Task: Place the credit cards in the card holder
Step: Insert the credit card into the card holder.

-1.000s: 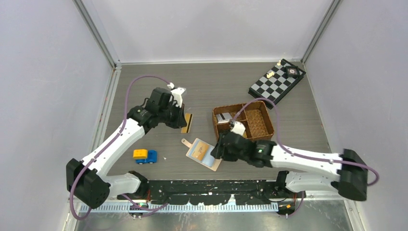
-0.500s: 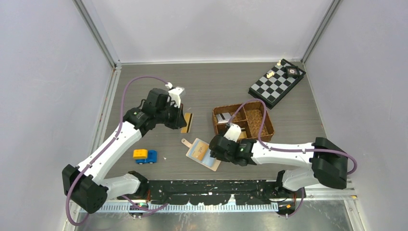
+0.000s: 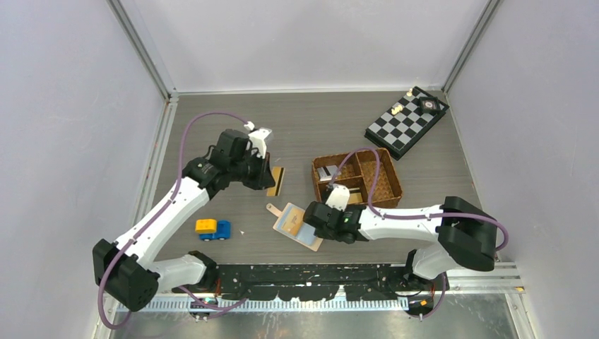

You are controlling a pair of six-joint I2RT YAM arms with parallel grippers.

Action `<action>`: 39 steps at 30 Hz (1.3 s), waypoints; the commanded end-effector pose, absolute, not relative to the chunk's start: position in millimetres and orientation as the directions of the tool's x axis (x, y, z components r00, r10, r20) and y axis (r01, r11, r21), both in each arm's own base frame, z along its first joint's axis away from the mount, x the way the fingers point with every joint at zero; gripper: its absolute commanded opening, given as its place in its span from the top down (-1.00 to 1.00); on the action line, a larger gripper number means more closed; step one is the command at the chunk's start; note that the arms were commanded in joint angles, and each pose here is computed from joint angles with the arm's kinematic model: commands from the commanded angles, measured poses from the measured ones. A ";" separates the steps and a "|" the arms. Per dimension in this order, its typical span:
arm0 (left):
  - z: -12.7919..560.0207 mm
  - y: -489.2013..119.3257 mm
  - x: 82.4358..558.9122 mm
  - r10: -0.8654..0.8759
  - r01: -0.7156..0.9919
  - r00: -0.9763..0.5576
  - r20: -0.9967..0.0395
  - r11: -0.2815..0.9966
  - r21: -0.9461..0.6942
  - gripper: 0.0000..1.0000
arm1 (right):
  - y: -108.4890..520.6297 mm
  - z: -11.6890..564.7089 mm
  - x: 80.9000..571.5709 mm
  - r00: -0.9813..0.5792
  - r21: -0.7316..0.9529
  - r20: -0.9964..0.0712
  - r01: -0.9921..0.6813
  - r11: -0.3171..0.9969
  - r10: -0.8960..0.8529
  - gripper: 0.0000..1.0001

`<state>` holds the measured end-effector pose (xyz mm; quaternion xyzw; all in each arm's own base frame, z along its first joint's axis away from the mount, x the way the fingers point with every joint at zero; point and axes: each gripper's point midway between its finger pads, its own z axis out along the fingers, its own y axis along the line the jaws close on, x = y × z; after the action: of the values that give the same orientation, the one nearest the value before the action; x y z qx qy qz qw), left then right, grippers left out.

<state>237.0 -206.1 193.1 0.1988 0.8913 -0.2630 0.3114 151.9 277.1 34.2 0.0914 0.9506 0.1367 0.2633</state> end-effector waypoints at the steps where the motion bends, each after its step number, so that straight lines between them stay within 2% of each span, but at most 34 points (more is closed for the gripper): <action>1: 192.4 -218.1 231.7 0.160 0.505 -0.762 -0.628 0.753 -0.421 1.00 | 261.1 36.1 160.1 -0.833 0.252 -0.510 0.094 0.963 0.215 0.70; 6: 182.2 -242.6 215.6 0.040 0.428 -0.825 -0.564 0.697 -0.576 1.00 | 246.3 27.0 159.4 -0.867 0.238 -0.476 0.039 0.970 0.152 0.99; 8: 172.5 -254.7 206.6 0.003 0.402 -0.845 -0.536 0.664 -0.630 1.00 | 244.6 25.2 159.6 -0.874 0.247 -0.472 -0.004 0.969 0.117 0.99; 12: 133.2 -273.4 180.5 -0.021 0.301 -0.920 -0.392 0.601 -0.740 1.00 | 242.1 21.7 160.8 -0.882 0.260 -0.469 -0.098 0.960 0.037 0.99; 15: 113.0 -280.5 168.7 0.000 0.264 -0.946 -0.324 0.579 -0.772 1.00 | 234.2 17.9 163.7 -0.889 0.262 -0.456 -0.098 0.960 0.033 0.99; 20: 99.0 -280.4 170.3 0.037 0.283 -0.945 -0.326 0.597 -0.751 1.00 | 233.5 26.0 163.2 -0.895 0.318 -0.439 -0.071 0.945 0.080 0.98; 22: 95.7 -280.7 170.5 0.076 0.297 -0.945 -0.319 0.609 -0.735 1.00 | 237.4 35.1 161.8 -0.894 0.363 -0.430 -0.048 0.930 0.122 0.87; 28: 86.1 -273.0 173.3 0.113 0.315 -0.940 -0.323 0.657 -0.685 1.00 | 249.0 62.0 161.8 -0.870 0.497 -0.419 0.020 0.868 0.260 0.27; 30: 85.4 -271.9 172.6 0.117 0.315 -0.940 -0.321 0.659 -0.683 1.00 | 257.2 70.5 162.5 -0.861 0.537 -0.422 0.014 0.844 0.282 0.14; 36: 83.8 -267.7 169.9 0.143 0.330 -0.937 -0.319 0.666 -0.669 1.00 | 266.7 60.2 163.8 -0.869 0.525 -0.392 0.059 0.849 0.303 0.09; 39: 86.1 -267.7 166.1 0.169 0.348 -0.933 -0.318 0.648 -0.678 1.00 | 277.0 53.6 162.1 -0.881 0.515 -0.379 0.054 0.855 0.284 0.18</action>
<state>162.0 -262.7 70.3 0.1142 0.9129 -0.3782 0.1028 154.9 257.3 48.4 0.0754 0.9423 0.2374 0.2235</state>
